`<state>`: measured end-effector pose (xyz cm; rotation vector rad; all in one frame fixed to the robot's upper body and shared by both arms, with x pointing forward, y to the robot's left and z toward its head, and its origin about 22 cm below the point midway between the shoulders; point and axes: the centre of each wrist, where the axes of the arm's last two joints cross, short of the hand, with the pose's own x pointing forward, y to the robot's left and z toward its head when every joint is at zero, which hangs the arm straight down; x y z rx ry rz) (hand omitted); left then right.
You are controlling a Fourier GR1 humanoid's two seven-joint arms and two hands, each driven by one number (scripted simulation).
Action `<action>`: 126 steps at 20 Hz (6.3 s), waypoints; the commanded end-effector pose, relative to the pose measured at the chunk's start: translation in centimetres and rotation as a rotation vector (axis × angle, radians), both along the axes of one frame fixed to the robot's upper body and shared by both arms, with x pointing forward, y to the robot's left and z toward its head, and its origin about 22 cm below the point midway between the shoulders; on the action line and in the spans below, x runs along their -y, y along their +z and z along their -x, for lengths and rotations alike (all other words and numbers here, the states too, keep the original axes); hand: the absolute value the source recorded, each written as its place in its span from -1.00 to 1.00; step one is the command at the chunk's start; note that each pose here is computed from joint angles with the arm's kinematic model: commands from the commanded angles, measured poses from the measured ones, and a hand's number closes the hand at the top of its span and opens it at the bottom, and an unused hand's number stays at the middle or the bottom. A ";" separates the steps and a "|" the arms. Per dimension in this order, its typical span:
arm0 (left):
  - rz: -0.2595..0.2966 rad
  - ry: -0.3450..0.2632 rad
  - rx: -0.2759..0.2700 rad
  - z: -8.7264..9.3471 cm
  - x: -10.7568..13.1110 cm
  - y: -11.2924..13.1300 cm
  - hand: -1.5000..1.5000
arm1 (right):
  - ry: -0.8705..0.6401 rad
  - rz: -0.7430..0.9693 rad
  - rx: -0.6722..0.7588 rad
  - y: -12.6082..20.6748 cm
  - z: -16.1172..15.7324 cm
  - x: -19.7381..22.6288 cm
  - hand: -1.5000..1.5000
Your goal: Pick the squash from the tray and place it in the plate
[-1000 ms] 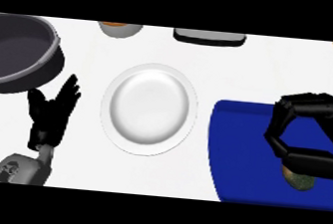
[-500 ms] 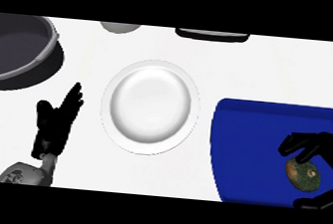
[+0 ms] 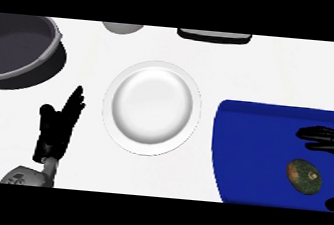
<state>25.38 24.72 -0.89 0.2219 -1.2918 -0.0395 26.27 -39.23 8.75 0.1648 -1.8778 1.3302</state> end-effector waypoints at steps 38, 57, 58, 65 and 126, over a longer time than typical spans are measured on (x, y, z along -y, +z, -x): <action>-0.022 0.006 0.007 0.7 0.8 -0.5 0.00 | 0.296 0.621 0.009 -7.7 -2.9 0.5 -1.00; 0.005 0.039 -0.016 -0.7 1.8 0.7 0.00 | 0.159 0.432 0.269 -7.4 -4.3 -0.7 1.00; -0.028 0.032 -0.018 0.0 -1.1 -0.1 0.00 | -0.006 0.407 0.211 -6.8 -6.8 -8.8 1.00; -0.020 0.014 -0.030 0.2 -0.4 -0.2 0.00 | -0.468 0.331 0.069 -10.3 -7.1 -16.1 1.00; -0.008 0.023 -0.002 0.5 0.1 -0.3 0.00 | -1.263 -0.471 -0.213 -1.8 -5.0 -37.5 -1.00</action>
